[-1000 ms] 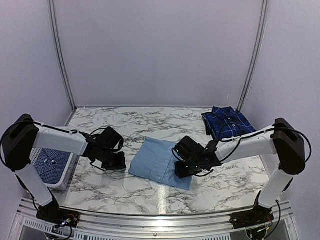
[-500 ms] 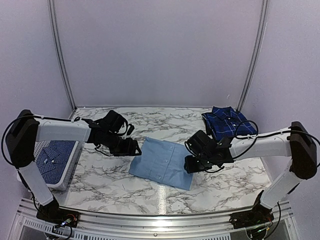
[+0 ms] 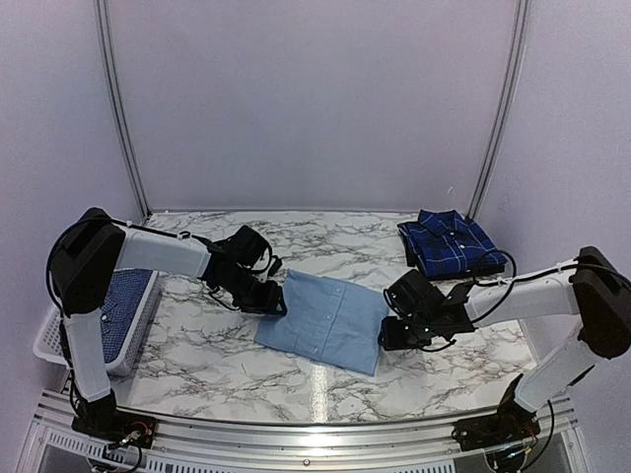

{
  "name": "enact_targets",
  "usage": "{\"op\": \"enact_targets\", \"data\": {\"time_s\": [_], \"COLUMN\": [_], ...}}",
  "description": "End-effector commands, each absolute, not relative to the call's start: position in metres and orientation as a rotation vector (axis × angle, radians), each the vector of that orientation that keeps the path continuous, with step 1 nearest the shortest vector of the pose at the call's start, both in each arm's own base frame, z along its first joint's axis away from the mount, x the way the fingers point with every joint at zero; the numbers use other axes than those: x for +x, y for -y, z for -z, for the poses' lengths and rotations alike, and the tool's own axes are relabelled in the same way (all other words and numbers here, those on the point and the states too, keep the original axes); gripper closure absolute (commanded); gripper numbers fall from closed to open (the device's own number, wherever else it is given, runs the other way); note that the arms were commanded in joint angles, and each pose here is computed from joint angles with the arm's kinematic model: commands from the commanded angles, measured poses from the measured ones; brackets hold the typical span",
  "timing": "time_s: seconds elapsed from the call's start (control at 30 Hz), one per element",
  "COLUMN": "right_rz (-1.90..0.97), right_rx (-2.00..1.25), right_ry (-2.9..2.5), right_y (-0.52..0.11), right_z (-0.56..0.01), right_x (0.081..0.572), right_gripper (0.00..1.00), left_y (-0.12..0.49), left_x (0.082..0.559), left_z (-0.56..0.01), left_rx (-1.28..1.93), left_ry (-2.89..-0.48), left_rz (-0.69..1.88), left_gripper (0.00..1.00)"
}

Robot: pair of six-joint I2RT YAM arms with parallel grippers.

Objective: Fold and stack the long sleeve shirts
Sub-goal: Move the square-folded shirt to the center of the board.

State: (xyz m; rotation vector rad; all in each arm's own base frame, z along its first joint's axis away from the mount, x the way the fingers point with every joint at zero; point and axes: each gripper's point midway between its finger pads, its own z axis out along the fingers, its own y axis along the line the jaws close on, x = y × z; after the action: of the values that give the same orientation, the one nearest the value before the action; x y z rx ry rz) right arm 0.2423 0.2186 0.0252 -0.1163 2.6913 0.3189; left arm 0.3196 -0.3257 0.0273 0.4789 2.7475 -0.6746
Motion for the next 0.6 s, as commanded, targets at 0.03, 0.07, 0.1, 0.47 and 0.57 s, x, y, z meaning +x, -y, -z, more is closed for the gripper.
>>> {"op": "enact_targets", "data": {"time_s": [0.03, 0.07, 0.1, 0.47, 0.57], "right_rz": [-0.342, -0.344, -0.345, -0.338, -0.361], "right_rx": [-0.078, -0.079, -0.081, -0.124, -0.155], "right_ry": [-2.678, -2.675, -2.673, -2.653, -2.633], "right_y": [-0.217, -0.218, -0.219, -0.227, -0.241], "right_z": [-0.025, -0.026, -0.026, -0.03, -0.037], "right_x": [0.247, 0.249, 0.25, 0.26, 0.271], "right_gripper": [0.55, 0.56, 0.55, 0.55, 0.55], "left_y": [0.317, 0.316, 0.316, 0.298, 0.282], "left_x": [0.302, 0.302, 0.301, 0.296, 0.295], "left_z": [0.002, 0.004, 0.007, 0.01, 0.002], "left_rx": [0.481, 0.466, 0.454, 0.136, 0.041], "left_ry": [-2.865, -2.87, -2.877, -2.87, -2.829], "left_rz": [0.535, 0.519, 0.506, 0.457, 0.436], "left_gripper": [0.56, 0.58, 0.61, 1.0, 1.0]}}
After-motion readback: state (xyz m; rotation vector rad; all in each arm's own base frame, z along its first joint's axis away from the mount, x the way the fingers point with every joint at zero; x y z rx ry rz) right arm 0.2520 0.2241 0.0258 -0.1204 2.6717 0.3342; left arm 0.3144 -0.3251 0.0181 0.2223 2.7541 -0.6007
